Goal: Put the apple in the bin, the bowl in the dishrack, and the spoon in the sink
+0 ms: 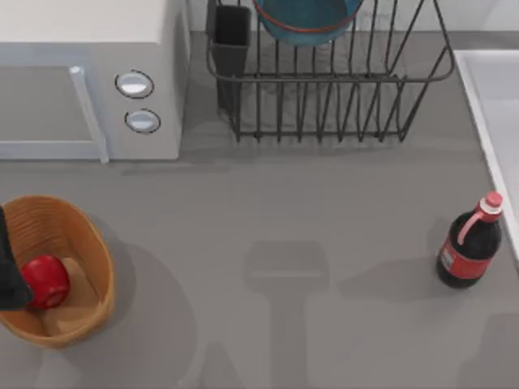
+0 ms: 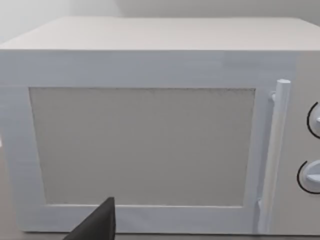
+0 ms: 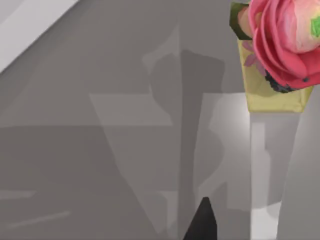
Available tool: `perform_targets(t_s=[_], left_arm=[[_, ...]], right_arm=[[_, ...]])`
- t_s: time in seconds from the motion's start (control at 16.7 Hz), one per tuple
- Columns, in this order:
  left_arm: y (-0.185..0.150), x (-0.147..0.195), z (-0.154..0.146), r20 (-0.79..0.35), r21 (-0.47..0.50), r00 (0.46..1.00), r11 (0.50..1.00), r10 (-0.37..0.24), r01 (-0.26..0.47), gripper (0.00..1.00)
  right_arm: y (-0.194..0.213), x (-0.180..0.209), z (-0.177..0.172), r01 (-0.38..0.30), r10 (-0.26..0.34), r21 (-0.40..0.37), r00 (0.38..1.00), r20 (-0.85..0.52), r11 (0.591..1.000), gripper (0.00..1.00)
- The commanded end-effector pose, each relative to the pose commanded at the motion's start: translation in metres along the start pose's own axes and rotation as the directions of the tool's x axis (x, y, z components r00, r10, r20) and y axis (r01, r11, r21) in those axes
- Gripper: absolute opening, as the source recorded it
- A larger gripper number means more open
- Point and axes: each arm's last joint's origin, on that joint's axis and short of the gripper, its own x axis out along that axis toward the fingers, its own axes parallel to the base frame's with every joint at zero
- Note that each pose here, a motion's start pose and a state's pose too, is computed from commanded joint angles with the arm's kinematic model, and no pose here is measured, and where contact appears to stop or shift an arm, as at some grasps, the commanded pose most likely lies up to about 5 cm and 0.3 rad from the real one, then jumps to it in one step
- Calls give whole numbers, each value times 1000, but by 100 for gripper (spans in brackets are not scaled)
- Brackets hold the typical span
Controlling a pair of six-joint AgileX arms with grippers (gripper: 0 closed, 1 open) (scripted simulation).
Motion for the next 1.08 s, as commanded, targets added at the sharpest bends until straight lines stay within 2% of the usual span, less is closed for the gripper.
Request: perform_targets(t_s=[0.3,0.66,0.84,1.08], left_arm=[[0,0,0,0,0,1000,1000,0,0,100],[0,0,0,0,0,1000,1000,0,0,100],[0,0,0,0,0,1000,1000,0,0,100],[0,0,0,0,0,1000,1000,0,0,100]], right_arm=[[-1,-41,-5,-4,4,-3,1000,18,1000,0],[0,-40,-3,-3,3,-2,1000,11,1000,0],[9,-45,16,6,-6,0,1000,-22,1000,0],[35,-59,66,21,-21,2,998,-61,1000,0]])
